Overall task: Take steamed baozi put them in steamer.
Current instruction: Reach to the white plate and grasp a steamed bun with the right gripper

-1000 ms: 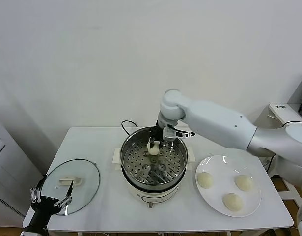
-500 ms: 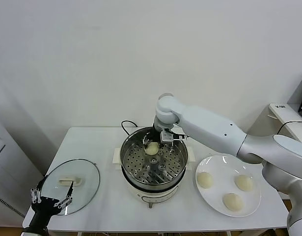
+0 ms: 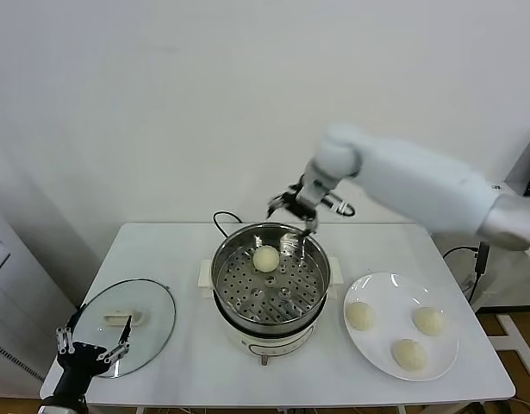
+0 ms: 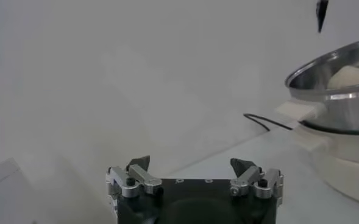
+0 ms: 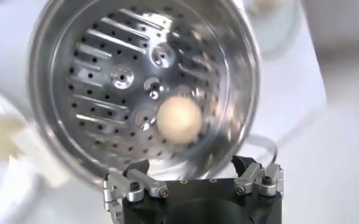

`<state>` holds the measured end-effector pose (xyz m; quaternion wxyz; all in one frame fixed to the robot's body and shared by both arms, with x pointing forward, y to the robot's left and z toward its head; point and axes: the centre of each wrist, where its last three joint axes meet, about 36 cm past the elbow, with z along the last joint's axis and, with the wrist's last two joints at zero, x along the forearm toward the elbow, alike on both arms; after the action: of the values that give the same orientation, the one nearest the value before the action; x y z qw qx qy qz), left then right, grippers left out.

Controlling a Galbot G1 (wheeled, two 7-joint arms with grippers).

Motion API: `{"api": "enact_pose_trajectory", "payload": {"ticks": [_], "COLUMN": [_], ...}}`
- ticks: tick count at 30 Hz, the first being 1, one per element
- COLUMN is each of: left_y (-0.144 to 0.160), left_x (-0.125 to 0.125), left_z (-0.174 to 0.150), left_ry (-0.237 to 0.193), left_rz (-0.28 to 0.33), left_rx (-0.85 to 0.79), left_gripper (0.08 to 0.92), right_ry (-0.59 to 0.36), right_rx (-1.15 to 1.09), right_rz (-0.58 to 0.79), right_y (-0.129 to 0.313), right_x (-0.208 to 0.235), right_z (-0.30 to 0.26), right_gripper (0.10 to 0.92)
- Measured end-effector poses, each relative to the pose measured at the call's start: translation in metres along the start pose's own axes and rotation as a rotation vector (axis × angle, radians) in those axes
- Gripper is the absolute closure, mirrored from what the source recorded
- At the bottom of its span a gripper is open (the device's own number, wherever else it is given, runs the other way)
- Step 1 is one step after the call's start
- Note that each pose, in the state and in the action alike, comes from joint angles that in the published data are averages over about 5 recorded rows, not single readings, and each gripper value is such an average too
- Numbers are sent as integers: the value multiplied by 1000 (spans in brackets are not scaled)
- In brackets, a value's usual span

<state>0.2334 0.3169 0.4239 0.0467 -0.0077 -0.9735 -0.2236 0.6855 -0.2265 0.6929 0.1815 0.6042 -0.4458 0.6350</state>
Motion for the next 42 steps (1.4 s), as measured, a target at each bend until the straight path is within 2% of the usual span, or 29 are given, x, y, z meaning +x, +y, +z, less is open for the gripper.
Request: {"api": "enact_pose_trajectory", "payload": {"ticks": [8,19,27,42], "left_y": [-1,-2,-2,-1], "left_x": [2,5,9,10], "left_z": [-5,-5,-2,1], "left_ry": [-6,4,13,18], "left_rz": [-4,-1,1,2], "left_rx": [-2,-3,-7,-12], "left_gripper": [177,177,177,177], "right_ry": [7,2,1,0], "right_rx": [-307,-446,-466,-483], "right_rz": [-55,-158,-182,-192], "right_y": [74,161,187,202], "right_x": [-17,-81,-119,-163], "right_z": [60,84,82,77], "right_gripper": [200,200,212,214]}}
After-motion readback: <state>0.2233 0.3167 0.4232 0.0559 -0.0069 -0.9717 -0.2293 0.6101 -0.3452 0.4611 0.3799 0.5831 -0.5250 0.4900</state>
